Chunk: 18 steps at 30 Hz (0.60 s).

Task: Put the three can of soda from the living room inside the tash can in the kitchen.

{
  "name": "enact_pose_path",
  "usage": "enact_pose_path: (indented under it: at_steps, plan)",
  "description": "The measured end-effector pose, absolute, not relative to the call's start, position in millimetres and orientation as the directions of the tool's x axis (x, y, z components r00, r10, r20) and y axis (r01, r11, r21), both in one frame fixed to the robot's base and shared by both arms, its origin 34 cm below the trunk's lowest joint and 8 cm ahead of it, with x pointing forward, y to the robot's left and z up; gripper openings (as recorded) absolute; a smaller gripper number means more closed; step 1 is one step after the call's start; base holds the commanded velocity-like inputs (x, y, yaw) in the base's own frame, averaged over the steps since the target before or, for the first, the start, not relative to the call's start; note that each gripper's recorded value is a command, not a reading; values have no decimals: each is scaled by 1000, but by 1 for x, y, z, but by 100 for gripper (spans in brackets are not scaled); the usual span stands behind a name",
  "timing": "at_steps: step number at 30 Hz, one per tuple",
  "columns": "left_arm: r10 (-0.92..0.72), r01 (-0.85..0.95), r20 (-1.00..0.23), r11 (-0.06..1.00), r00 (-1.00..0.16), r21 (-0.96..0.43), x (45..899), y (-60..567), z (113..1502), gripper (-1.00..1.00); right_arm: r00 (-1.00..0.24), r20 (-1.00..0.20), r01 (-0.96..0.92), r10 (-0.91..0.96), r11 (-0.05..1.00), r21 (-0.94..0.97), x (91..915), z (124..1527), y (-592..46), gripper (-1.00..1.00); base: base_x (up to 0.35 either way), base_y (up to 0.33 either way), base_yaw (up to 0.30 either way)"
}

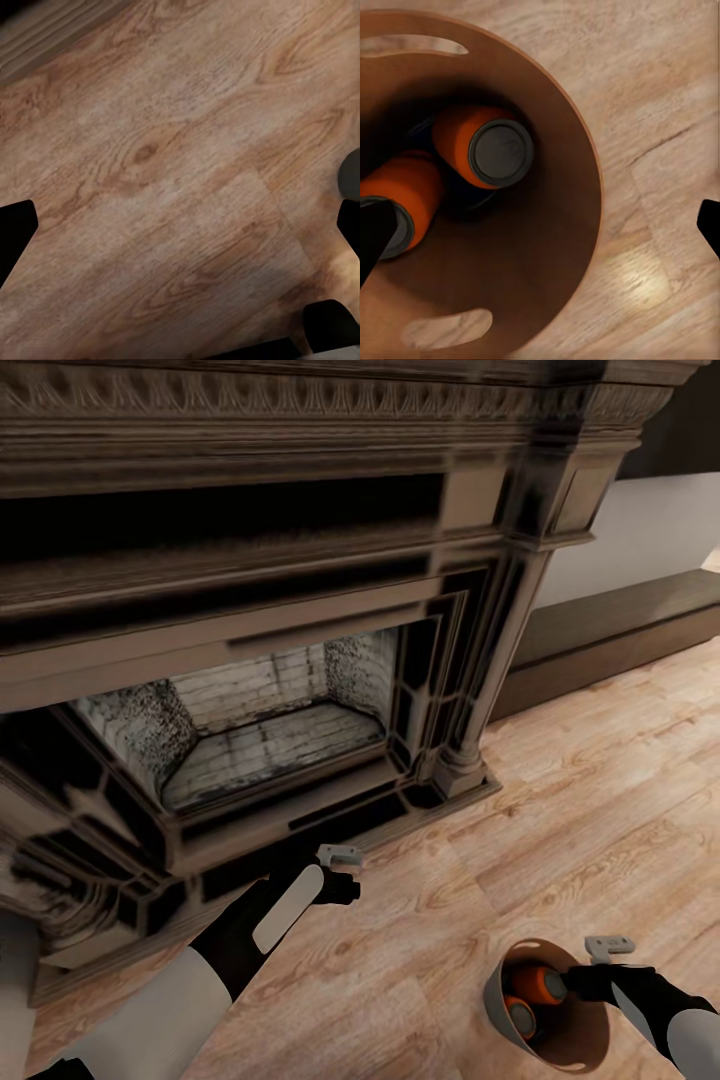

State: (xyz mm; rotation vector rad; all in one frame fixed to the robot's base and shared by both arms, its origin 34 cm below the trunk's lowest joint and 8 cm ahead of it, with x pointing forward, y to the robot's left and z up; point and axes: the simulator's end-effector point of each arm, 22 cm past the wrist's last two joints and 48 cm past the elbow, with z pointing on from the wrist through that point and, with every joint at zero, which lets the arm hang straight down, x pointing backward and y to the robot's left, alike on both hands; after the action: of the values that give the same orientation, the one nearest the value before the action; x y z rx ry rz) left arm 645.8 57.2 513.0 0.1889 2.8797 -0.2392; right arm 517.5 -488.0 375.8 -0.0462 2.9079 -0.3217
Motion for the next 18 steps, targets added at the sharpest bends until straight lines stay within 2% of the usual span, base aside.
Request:
enact_pose_path:
  at_steps: [18]
  plan:
    - [108, 147, -249, 978, -962, -145, 649, 58, 547, 100, -976, -214, 0, -48, 976, -216, 523, 411, -488, 100, 0, 0, 0]
